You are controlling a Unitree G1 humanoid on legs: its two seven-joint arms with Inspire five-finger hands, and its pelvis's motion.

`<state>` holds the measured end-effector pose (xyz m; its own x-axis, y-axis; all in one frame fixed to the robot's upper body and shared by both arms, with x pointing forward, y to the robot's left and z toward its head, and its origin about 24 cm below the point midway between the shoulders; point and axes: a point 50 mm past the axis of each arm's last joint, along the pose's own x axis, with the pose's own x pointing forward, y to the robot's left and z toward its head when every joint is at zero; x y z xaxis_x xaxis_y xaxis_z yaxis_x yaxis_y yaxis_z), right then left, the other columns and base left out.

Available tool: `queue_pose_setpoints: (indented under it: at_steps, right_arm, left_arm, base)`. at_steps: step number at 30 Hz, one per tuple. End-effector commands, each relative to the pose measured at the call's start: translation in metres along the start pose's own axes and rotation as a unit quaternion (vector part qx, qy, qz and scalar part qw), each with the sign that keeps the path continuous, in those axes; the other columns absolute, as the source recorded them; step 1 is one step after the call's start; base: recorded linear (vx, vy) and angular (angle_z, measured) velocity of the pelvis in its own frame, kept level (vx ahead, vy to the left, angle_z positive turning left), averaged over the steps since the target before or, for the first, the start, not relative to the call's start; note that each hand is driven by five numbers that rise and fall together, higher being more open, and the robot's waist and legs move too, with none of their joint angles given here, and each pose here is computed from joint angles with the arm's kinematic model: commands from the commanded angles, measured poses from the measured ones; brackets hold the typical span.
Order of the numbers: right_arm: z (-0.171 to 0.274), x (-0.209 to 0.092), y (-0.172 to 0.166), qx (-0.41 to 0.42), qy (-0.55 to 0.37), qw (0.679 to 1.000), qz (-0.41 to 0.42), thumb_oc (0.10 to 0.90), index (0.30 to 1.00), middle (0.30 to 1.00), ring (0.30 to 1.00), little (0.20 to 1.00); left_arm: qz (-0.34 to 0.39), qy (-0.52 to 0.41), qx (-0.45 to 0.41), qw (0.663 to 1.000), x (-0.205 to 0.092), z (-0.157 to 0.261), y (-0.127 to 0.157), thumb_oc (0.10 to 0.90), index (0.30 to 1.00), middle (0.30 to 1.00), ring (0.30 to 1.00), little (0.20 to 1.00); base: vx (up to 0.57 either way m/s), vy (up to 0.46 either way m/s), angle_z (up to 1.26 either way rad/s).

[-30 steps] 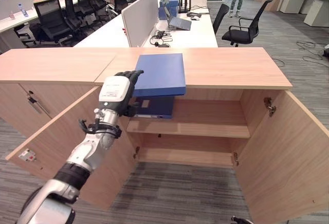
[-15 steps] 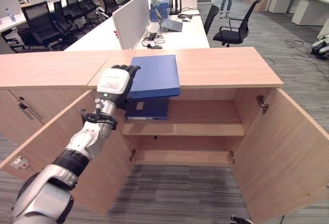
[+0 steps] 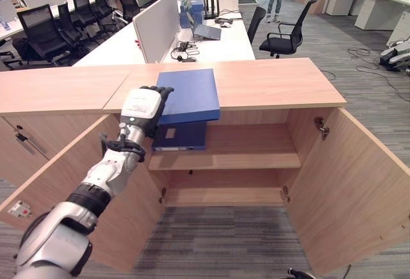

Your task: Put the empty folder in the office cabinet

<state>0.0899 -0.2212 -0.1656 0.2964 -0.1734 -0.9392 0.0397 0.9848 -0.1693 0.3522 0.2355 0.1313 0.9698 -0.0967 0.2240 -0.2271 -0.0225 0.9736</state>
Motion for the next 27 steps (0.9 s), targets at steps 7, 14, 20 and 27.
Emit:
queue_pose_setpoints:
  at_steps: [7,14,20,27]
  right_arm:
    - [0.002,0.000,-0.006,-0.014,-0.007,1.000,-0.004,0.800,0.900,0.900,0.900,0.900]
    - [0.001,0.000,-0.008,-0.014,-0.005,1.000,-0.009,0.800,0.900,0.900,0.900,0.900]
    - [-0.001,0.000,-0.010,-0.011,0.001,1.000,-0.013,0.800,0.900,0.900,0.900,0.900]
    - [-0.003,0.000,-0.012,-0.006,0.008,1.000,-0.020,0.800,0.900,0.900,0.900,0.900]
  left_arm:
    - [0.109,0.046,0.077,0.990,0.049,-0.028,0.086,0.800,0.900,0.900,0.900,0.900]
    - [0.100,0.075,0.119,0.985,0.059,-0.038,0.095,0.800,0.900,0.900,0.900,0.900]
    - [0.097,0.079,0.133,0.983,0.064,-0.037,0.098,0.800,0.900,0.900,0.900,0.900]
    - [0.089,0.088,0.133,0.983,0.066,-0.036,0.091,0.800,0.900,0.900,0.900,0.900]
  base:
    - [0.00,0.000,0.00]
    - [0.00,0.000,0.00]
    - [0.00,0.000,0.00]
    - [0.00,0.000,0.00]
